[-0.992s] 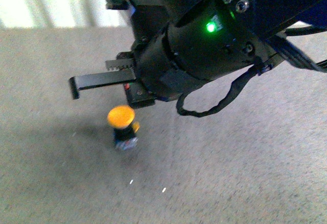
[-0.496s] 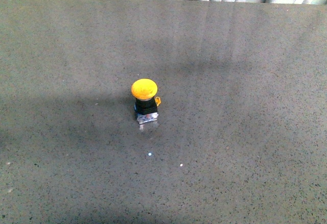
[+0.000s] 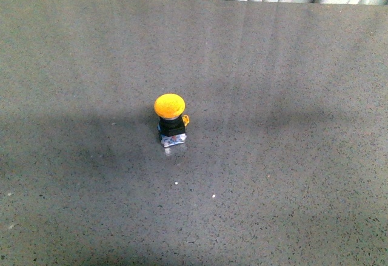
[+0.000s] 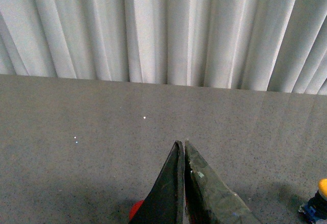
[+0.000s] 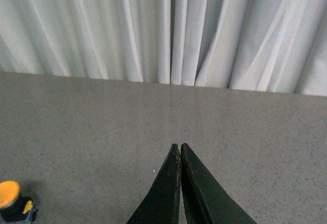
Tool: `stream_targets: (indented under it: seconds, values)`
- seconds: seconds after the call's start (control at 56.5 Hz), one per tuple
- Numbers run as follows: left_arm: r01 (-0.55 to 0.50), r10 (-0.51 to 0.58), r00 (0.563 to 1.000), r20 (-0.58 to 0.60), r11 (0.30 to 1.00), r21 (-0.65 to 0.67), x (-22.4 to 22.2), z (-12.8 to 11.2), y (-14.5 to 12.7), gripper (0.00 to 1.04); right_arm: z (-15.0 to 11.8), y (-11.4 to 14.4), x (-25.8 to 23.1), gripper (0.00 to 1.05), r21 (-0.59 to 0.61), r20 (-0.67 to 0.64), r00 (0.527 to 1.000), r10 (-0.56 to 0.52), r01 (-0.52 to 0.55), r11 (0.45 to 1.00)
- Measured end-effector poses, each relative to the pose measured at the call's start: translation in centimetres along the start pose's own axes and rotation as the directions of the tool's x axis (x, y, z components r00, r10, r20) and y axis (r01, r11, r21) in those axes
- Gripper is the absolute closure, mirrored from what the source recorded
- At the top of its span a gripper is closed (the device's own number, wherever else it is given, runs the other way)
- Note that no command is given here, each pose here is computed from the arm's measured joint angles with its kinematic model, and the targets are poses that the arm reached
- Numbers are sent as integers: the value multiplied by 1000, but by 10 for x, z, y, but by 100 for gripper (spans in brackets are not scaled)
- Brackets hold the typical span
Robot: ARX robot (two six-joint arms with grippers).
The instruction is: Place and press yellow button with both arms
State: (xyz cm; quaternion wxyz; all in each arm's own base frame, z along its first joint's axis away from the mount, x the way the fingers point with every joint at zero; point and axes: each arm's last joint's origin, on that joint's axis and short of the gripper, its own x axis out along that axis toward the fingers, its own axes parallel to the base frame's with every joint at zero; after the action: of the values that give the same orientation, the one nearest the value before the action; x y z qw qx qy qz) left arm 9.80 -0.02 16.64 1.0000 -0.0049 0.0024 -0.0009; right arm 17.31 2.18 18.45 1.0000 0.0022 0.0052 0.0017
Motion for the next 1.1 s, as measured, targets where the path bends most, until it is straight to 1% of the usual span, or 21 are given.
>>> stream_targets:
  seconds: [0.248,0.301,0.372,0.407,0.478,1.098]
  values:
    - [0,0,1000,0,1000,0,0,0,0,103,-8,-9,-19,103,0,-2,1000,2,-2,1000]
    - [0,0,1000,0,1000,0,0,0,0,103,-10,-15,-24,103,1,-2,1000,26,-26,1000]
    - [0,0,1000,0,1000,0,0,0,0,103,-13,-21,-29,103,1,0,1000,-7,7,1000]
    - [0,0,1000,0,1000,0,0,0,0,103,-15,-21,-31,103,1,16,1000,-6,6,1000]
    - [0,0,1000,0,1000,0,0,0,0,103,-18,-21,-33,103,1,8,1000,2,-2,1000]
    - [0,0,1000,0,1000,0,0,0,0,103,-12,-21,-55,103,1,30,1000,-1,1,1000]
